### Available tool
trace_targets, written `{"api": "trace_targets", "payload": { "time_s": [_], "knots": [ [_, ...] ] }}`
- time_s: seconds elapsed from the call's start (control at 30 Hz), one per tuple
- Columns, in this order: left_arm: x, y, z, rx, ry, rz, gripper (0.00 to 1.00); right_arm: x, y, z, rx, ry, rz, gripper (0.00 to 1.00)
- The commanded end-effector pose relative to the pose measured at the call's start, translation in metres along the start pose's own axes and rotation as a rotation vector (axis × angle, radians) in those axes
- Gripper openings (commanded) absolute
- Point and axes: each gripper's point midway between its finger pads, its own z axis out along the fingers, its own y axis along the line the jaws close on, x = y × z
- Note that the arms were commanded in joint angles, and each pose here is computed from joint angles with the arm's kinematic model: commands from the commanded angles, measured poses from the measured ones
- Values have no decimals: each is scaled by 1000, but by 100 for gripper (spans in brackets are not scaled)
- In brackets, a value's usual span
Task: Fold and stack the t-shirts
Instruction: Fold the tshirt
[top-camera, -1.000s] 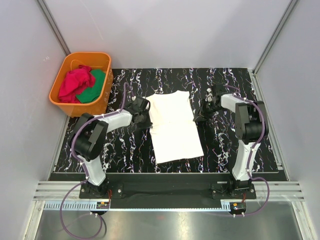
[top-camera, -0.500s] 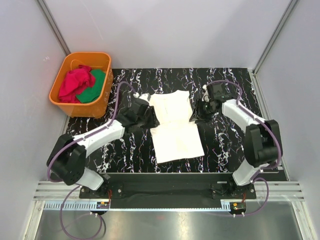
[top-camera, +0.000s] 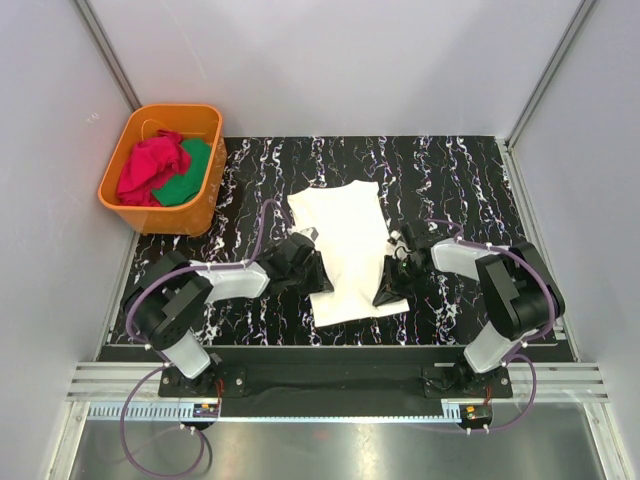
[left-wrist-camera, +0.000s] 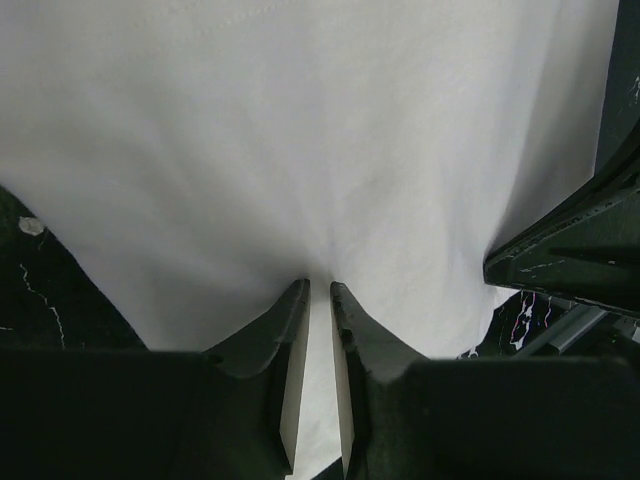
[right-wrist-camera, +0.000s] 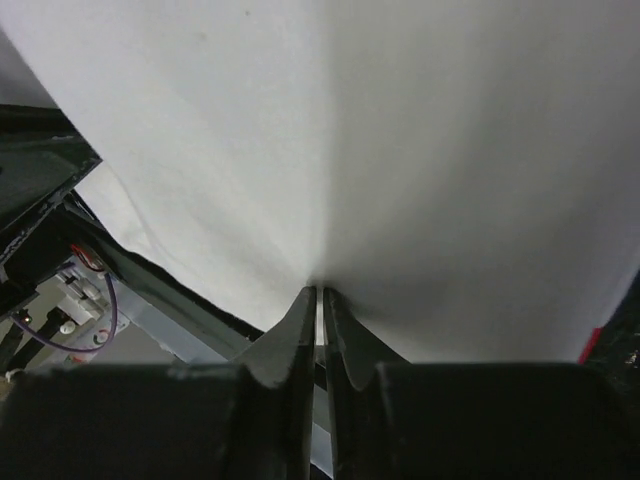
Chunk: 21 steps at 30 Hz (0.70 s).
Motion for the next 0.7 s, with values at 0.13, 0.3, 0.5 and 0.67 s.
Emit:
{"api": "trace_targets", "payload": {
  "time_s": [0.13,0.3,0.5,0.67],
  "knots": [
    [20,59,-8,-255,39,66,23,-8,-48,-3,247,-122,158,16],
    [10,83,-22,-395,11,153,24,7,-53,-12,260,-148,196,17],
    [5,98,-43,-468,-33,178,28,13,-33,-17,153,-159,191,21],
    [1,90,-66,-448,-70,157,31,7,-16,-40,126,-229,158,31]
  ]
}}
